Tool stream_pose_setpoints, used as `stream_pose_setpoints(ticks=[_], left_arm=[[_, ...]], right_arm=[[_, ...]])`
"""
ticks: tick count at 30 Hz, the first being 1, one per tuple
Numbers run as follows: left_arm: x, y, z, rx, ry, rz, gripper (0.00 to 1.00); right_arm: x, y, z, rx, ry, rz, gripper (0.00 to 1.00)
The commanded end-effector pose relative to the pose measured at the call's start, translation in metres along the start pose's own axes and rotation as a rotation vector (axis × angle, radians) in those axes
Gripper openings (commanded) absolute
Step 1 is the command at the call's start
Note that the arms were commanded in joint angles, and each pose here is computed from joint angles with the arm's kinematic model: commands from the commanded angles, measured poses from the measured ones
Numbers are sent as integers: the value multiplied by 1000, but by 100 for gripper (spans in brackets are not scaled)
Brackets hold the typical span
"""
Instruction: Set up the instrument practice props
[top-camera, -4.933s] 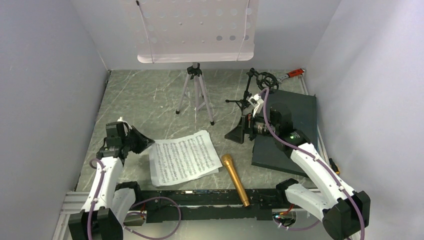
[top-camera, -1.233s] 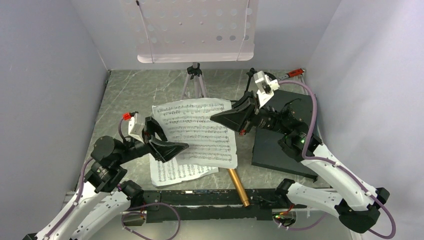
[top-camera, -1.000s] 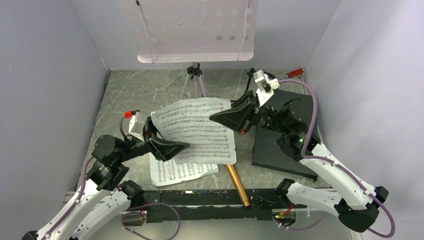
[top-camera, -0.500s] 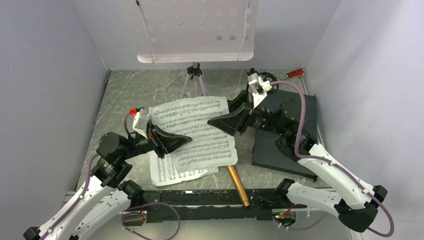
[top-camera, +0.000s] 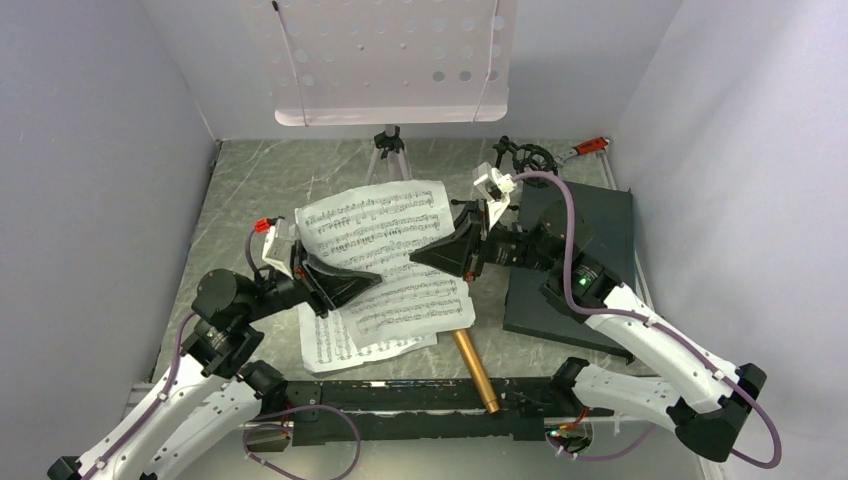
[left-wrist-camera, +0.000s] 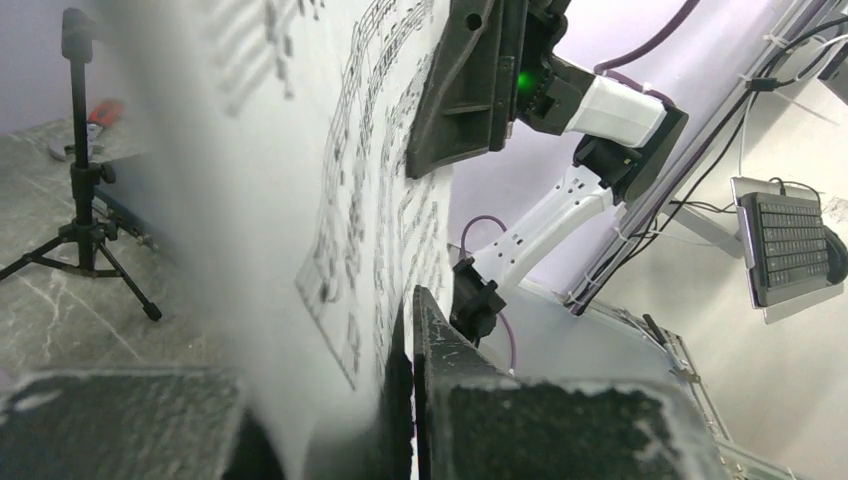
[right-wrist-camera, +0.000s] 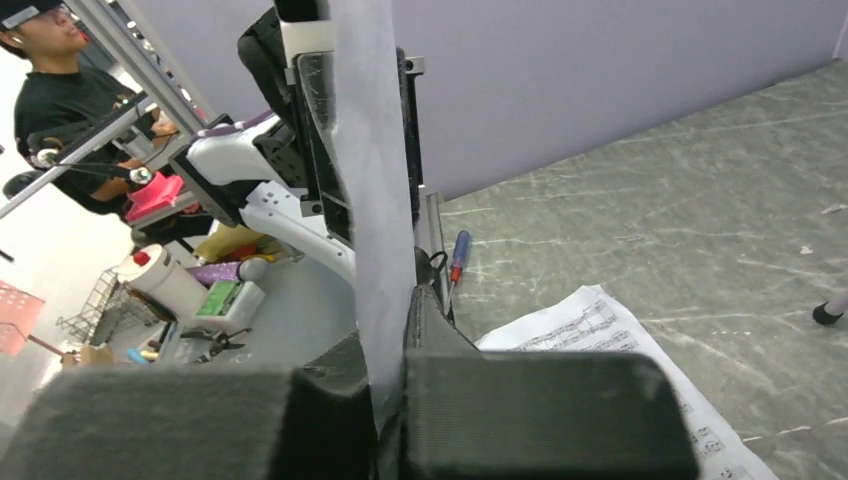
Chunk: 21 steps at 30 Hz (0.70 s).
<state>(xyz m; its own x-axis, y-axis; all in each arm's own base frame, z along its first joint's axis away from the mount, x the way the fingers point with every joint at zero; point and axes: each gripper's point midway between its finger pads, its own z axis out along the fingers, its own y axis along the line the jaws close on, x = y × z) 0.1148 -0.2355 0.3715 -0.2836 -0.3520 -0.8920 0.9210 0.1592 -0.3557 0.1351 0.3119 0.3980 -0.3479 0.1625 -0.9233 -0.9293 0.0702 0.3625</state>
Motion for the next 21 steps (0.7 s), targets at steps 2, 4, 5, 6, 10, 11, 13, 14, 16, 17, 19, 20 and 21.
stream_pose_setpoints(ticks=[2, 4, 5, 6, 10, 11, 13, 14, 16, 17, 19, 20, 21], left_arm=[[-10, -1, -1, -26, -10, 37, 28], [-9, 1, -4, -46, -1, 43, 35], [-9, 1, -5, -53, 1, 46, 37], [-9, 0, -6, -54, 2, 47, 42], [-8, -4, -8, -39, -2, 54, 74], [-9, -4, -8, -37, -4, 54, 74], [-9, -4, -7, -35, -4, 45, 73], [-9, -4, -5, -28, -5, 39, 72], [-8, -4, -2, -13, -1, 31, 67], [-8, -4, 0, -8, 1, 29, 64], [-8, -3, 4, 0, 11, 21, 52], [-8, -3, 5, 3, 18, 18, 46], [-8, -3, 6, 5, 21, 18, 41]], right_arm=[[-20, 15, -4, -41, -43, -79, 0], [-21, 14, -6, -25, -41, -86, 0], [-22, 14, -7, -18, -40, -90, 0], [-23, 14, -7, -12, -38, -92, 0], [-24, 12, -9, 4, -41, -95, 0], [-24, 12, -8, 6, -40, -93, 0], [-23, 12, -7, -1, -38, -89, 0], [-23, 12, -6, -4, -37, -89, 0], [-22, 12, -5, -10, -35, -85, 0], [-22, 12, -5, -12, -35, -86, 0], [-22, 11, -3, -12, -29, -83, 0], [-22, 11, -3, -10, -28, -84, 0], [-22, 10, -3, -7, -25, -86, 0]])
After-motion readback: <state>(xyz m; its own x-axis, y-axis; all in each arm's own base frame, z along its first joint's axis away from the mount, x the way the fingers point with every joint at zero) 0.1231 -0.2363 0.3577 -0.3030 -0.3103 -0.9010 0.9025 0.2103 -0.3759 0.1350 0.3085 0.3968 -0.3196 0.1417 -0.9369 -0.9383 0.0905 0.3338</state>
